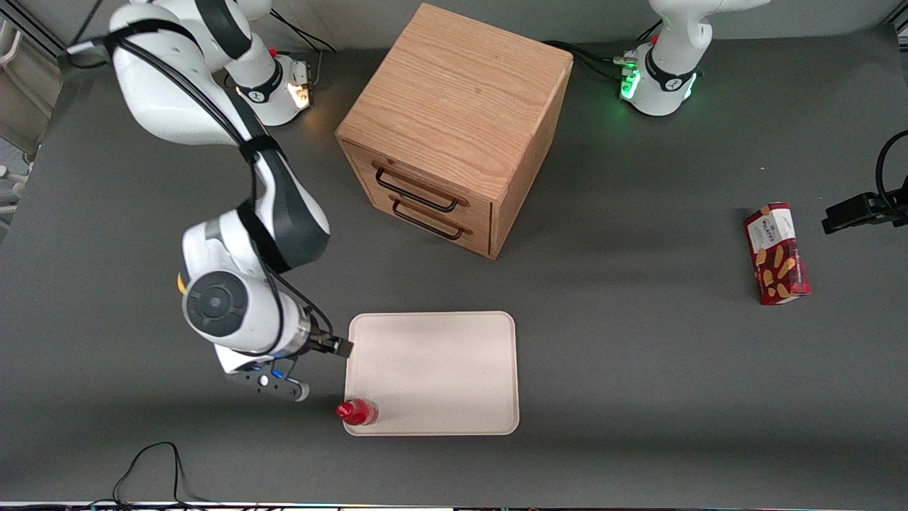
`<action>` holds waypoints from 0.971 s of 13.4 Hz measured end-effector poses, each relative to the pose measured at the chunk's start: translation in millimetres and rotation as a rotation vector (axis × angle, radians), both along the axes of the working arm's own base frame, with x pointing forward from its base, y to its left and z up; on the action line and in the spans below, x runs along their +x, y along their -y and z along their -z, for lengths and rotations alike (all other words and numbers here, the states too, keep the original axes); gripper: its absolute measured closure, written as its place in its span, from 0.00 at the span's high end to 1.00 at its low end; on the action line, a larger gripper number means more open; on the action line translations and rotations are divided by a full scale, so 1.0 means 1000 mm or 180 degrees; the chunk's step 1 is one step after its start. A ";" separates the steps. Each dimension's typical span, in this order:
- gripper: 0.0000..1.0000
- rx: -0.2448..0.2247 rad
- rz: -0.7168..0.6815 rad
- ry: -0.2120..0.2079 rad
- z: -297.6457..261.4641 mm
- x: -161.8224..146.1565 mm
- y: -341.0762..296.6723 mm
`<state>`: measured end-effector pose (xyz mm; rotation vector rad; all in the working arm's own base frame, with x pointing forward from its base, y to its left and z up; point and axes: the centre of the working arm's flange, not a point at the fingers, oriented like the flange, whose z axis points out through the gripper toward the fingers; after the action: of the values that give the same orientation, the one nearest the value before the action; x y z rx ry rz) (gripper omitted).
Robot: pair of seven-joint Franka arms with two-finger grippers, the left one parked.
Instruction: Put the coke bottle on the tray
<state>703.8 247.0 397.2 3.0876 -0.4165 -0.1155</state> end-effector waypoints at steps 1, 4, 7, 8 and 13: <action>1.00 0.0037 -0.0111 -0.0071 -0.011 -0.011 0.018; 1.00 0.0051 -0.0436 -0.0221 -0.053 -0.061 0.089; 1.00 0.0004 -0.0675 -0.0297 -0.081 -0.118 0.145; 1.00 0.0010 -0.0739 -0.0302 -0.089 -0.134 0.158; 1.00 0.0072 -0.0983 -0.0297 -0.123 -0.181 0.207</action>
<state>522.9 40.4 520.4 3.1053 0.0666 -0.2562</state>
